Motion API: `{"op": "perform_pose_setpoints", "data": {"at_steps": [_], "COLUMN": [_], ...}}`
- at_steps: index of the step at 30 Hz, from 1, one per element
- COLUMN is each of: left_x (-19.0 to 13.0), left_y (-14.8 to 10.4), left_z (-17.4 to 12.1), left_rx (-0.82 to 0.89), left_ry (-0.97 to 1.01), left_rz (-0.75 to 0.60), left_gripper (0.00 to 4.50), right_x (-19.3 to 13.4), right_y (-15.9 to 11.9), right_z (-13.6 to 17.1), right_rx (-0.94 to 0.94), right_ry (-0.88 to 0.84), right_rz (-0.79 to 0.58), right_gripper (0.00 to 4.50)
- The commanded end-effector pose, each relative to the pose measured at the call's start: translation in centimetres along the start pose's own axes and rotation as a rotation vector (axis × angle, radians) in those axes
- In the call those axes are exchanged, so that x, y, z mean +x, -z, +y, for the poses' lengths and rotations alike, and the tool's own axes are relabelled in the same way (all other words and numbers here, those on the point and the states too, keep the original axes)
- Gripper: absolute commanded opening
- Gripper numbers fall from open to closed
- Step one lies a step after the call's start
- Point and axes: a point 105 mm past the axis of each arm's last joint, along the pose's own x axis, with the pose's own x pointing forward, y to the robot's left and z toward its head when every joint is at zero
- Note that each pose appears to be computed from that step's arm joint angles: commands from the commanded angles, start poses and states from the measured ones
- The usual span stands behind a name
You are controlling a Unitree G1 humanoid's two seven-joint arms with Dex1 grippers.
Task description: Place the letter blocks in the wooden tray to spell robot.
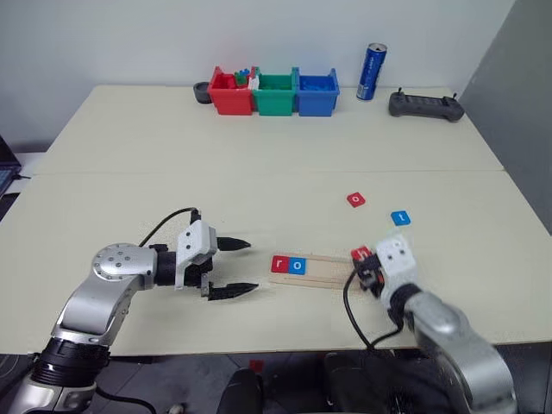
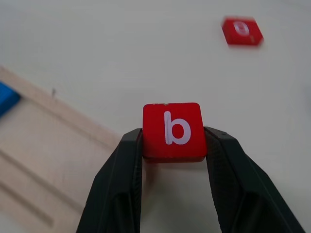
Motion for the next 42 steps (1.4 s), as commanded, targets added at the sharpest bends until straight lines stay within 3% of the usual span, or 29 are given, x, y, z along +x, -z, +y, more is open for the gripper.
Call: {"op": "perform_pose_setpoints", "data": {"at_steps": [1,11,15,20,25,29,31,36,42], "left_x": [0.3,1.5,1.6,1.5,1.3,1.1,1.0,0.5,0.0], "left_y": [-1.7,-4.6,-5.2,-5.2,-4.8,-4.2,-3.7,-2.1,-1.2], "left_z": [-0.3,0.2,0.3,0.1,0.0,0.1,0.1,0.2,-0.3], "left_rx": [0.082,0.119,0.121,0.114,0.108,0.104,0.100,0.096,0.098], "left_ry": [0.040,0.050,0.036,0.020,0.013,0.007,0.005,0.001,0.011], "left_rz": [-0.013,-0.024,-0.024,-0.018,-0.015,-0.011,-0.010,-0.003,-0.002], "left_gripper": [4.50,4.50,4.50,4.50,4.50,4.50,4.50,4.50,4.50], "right_x": [-1.8,-0.7,-0.7,-1.2,-1.7,-1.9,-2.2,-1.9,-0.7], "right_y": [-0.4,1.4,1.7,0.0,-1.8,-3.1,-4.8,-2.8,-1.1], "right_z": [-1.0,-3.4,-3.8,-4.0,-4.3,-5.7,-6.0,-6.4,-7.6], "right_rx": [0.041,0.227,0.252,0.217,0.158,-0.039,-0.127,-0.310,-0.437], "right_ry": [0.106,0.234,0.244,0.209,0.083,-0.075,-0.167,-0.460,-0.603], "right_rz": [-0.033,0.020,0.022,-0.050,-0.124,-0.150,-0.254,-0.105,0.011], "right_gripper": [1.46,1.46,2.84,4.49,4.49,4.49,4.49,4.49,4.49]}}
